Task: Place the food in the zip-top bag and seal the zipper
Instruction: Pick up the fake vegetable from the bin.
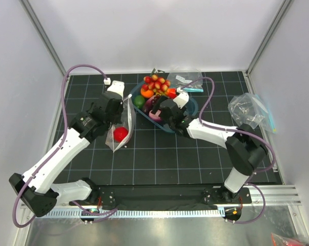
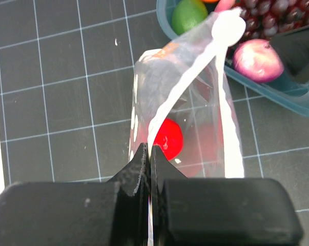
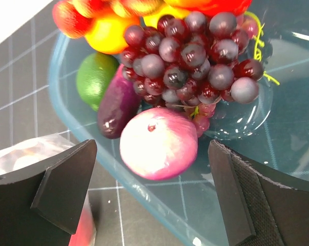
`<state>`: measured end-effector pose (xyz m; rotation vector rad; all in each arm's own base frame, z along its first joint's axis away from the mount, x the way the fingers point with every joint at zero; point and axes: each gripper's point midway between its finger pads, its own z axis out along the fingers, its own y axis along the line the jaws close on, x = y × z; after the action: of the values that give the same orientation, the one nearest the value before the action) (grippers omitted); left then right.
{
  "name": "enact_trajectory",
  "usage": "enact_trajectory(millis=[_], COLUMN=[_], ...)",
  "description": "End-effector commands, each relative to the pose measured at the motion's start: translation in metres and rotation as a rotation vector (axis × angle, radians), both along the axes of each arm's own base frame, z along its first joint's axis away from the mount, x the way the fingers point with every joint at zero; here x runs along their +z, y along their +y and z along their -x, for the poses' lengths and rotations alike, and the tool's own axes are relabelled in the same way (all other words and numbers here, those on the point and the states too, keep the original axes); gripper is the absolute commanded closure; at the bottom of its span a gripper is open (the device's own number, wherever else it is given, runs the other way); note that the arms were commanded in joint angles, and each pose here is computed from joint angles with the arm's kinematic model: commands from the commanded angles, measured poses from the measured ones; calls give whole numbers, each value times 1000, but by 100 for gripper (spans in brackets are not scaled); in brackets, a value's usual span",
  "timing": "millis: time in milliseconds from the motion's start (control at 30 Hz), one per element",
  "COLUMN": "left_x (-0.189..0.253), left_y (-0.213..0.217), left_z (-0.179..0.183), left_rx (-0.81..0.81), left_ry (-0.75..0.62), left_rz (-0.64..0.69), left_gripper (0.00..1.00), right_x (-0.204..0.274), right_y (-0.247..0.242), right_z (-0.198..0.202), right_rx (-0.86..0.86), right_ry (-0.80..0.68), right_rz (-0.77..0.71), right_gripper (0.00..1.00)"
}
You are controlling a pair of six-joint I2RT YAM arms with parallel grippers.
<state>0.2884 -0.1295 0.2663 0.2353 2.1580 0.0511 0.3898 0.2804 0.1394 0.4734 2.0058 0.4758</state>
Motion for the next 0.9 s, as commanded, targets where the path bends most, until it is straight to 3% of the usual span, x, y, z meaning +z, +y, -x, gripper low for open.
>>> enact_trajectory(millis=[0, 267, 500, 733, 867], left_x=[20, 16, 14, 10, 6], left_y=[-2, -3, -2, -3, -4], left_z=[-3, 0, 0, 1, 2], left_rx=[-11, -27, -26, -35, -40], left_ry=[-83, -91, -99, -90, -82], left_rz=[53, 57, 58, 59, 65], left_gripper=[100, 100, 100, 100, 100], right_x=[5, -40, -52, -19, 1], right_y=[10, 29, 36, 23, 9], right_z=[-13, -23, -29, -24, -17], right_rx=[-23, 33, 60, 63, 66], right_ry=[11, 142, 171, 42, -13], right_rz=[-48, -138, -169, -214, -174], right_gripper=[2, 0, 1, 47, 56])
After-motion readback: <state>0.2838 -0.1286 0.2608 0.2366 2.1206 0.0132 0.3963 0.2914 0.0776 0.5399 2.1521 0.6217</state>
